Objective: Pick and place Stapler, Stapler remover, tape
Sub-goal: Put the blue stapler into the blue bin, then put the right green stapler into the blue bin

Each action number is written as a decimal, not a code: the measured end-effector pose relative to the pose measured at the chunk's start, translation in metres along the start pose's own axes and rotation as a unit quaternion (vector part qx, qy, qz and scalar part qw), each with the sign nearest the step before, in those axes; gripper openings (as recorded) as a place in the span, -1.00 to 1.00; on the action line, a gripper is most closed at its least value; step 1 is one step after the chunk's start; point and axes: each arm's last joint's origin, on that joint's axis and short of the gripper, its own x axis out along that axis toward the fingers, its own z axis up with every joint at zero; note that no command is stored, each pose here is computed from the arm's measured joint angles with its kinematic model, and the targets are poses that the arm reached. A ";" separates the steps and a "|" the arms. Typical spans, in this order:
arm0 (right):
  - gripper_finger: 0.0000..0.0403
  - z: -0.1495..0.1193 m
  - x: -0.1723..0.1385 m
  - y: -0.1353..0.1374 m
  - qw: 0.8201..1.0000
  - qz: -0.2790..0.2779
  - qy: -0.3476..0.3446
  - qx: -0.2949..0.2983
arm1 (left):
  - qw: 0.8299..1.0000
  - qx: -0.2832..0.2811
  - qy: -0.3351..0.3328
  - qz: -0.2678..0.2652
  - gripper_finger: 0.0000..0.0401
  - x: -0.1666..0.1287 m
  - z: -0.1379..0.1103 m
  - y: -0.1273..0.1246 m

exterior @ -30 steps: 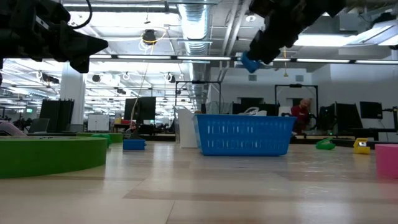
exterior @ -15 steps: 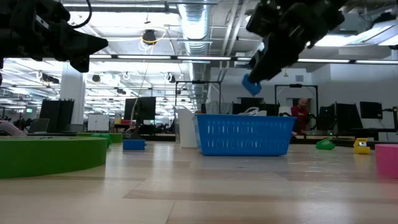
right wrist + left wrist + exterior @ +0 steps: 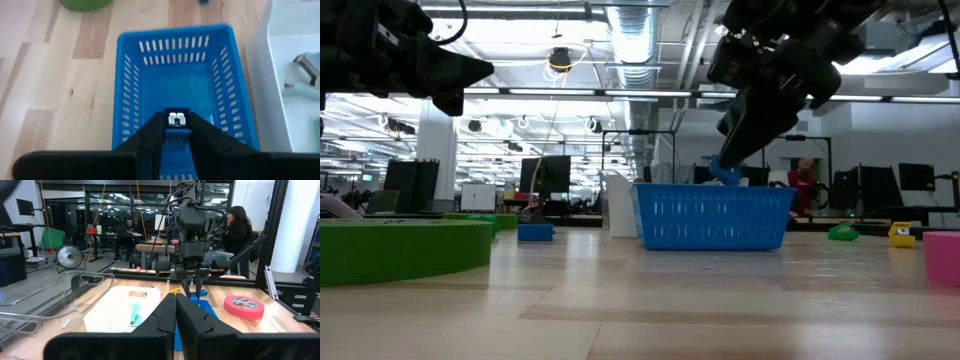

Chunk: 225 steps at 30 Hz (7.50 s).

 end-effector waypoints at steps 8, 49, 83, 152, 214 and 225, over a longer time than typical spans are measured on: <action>-0.65 0.002 0.000 0.000 1.000 0.000 -0.008 0.000 | 1.000 0.000 -0.002 0.000 -0.98 0.000 0.000 0.000; 0.18 0.001 -0.004 0.001 0.999 0.013 -0.004 0.029 | 1.000 0.000 -0.006 0.000 -0.98 0.000 0.001 0.000; 0.23 -0.042 -0.058 -0.010 0.956 -0.046 0.212 0.199 | 1.000 0.000 -0.009 0.000 -0.98 0.000 0.002 0.000; -0.67 -0.081 -0.077 -0.116 0.857 -0.215 0.282 0.373 | 1.000 -0.001 -0.012 0.000 -0.98 0.000 0.002 0.000; -0.65 0.012 0.041 0.018 0.991 0.018 0.093 0.097 | 1.000 -0.001 -0.012 -0.001 -0.98 0.001 0.002 0.000; -0.47 0.020 0.039 0.012 0.993 0.017 0.057 0.103 | 1.000 -0.001 -0.015 -0.001 -0.98 0.001 0.003 0.000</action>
